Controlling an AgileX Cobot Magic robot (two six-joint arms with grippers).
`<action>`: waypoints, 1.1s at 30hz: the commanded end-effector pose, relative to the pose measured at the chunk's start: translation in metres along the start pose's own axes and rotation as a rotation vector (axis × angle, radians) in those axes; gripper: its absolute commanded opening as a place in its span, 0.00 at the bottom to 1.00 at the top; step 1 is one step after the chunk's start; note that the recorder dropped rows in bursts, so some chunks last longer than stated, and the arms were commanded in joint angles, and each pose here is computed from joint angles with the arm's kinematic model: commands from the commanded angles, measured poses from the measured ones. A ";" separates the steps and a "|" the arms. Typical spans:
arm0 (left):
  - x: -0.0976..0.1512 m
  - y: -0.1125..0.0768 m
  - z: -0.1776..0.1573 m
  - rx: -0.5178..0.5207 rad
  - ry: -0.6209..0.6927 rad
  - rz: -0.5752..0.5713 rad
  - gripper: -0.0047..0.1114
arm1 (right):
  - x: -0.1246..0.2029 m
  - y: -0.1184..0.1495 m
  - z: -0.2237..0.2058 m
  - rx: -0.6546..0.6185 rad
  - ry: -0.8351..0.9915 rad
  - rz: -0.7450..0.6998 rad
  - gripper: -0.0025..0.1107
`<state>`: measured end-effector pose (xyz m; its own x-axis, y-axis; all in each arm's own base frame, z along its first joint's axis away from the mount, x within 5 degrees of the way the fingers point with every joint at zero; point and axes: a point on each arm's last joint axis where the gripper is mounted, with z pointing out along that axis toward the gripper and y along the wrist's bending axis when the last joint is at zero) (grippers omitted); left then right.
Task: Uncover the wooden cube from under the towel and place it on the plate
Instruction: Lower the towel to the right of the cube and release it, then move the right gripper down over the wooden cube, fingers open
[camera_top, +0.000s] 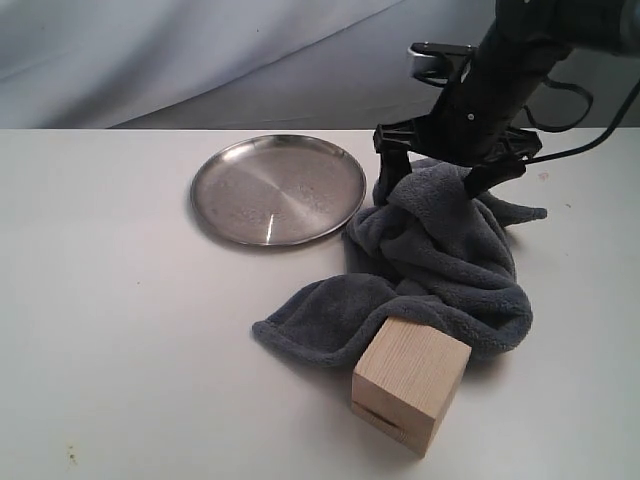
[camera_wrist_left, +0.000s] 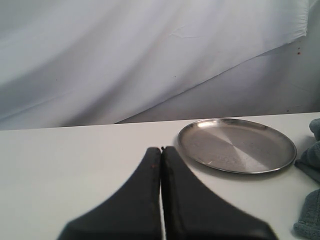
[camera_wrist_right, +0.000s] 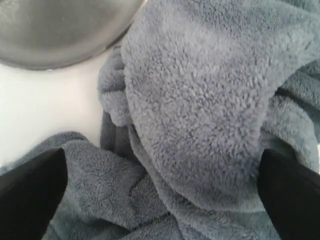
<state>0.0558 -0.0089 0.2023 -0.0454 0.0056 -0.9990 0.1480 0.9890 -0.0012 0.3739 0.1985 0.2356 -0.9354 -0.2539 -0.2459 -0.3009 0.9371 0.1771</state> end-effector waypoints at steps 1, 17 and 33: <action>0.001 0.000 0.000 0.005 -0.002 -0.004 0.04 | 0.006 -0.003 -0.007 0.032 0.066 0.015 0.86; 0.001 0.000 0.000 0.005 -0.002 -0.004 0.04 | 0.027 0.025 -0.070 0.072 0.010 -0.205 0.86; 0.001 0.000 0.000 0.005 -0.002 -0.004 0.04 | 0.080 0.077 -0.102 0.017 -0.014 -0.611 0.86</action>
<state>0.0558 -0.0089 0.2023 -0.0454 0.0056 -0.9990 0.1480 0.9890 -0.0012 0.2665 0.2307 0.3331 -0.6069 -0.7184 -0.3399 -0.7622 0.6473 -0.0073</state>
